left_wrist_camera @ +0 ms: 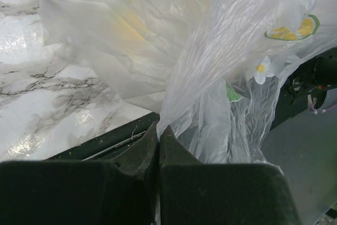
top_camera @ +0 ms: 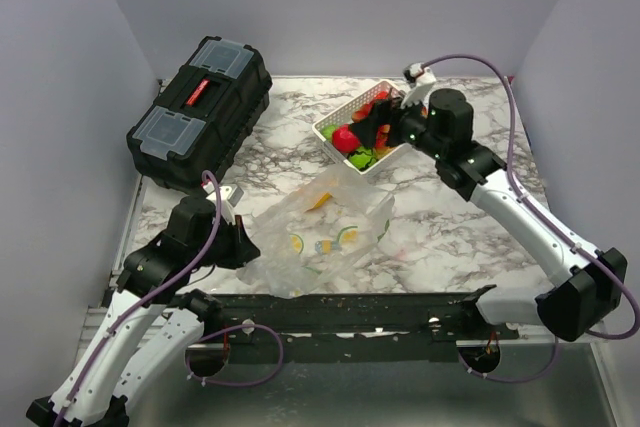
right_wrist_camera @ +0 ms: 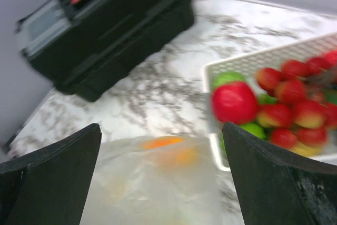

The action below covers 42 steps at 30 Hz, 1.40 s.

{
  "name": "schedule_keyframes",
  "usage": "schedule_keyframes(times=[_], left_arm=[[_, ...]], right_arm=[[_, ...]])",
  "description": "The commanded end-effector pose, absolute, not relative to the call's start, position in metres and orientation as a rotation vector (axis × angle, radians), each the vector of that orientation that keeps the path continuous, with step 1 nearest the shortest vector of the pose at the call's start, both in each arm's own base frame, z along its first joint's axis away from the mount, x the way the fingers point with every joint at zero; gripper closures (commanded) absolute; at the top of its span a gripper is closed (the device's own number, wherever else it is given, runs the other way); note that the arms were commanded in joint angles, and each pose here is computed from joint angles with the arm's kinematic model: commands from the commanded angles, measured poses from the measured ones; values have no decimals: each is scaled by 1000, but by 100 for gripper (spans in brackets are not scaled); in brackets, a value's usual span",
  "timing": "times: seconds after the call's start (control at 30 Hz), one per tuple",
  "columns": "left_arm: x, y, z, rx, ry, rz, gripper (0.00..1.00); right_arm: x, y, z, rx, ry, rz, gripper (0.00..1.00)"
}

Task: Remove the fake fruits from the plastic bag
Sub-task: Place the fake fruit in the bin, then take out the fake fruit from the plastic bag.

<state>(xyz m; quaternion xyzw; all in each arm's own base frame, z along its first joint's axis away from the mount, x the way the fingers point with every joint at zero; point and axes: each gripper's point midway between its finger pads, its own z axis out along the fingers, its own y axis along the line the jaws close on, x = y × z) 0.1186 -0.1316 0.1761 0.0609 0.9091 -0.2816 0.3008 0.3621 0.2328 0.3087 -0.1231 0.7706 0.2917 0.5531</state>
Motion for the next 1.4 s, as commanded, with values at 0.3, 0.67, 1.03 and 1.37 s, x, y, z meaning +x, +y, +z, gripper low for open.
schedule_keyframes(times=[0.3, 0.67, 1.03, 1.37], left_arm=[[118, -132, 177, 169, 2399, -761, 100], [118, -132, 177, 168, 2402, -757, 100], [119, -130, 179, 157, 2389, -752, 100], [119, -129, 181, 148, 2369, -748, 100]], right_arm=[[195, 382, 326, -1062, 1570, 989, 1], [149, 383, 260, -1293, 1677, 927, 40], [176, 365, 163, -1346, 1865, 642, 46], [230, 365, 139, -1074, 1774, 376, 47]])
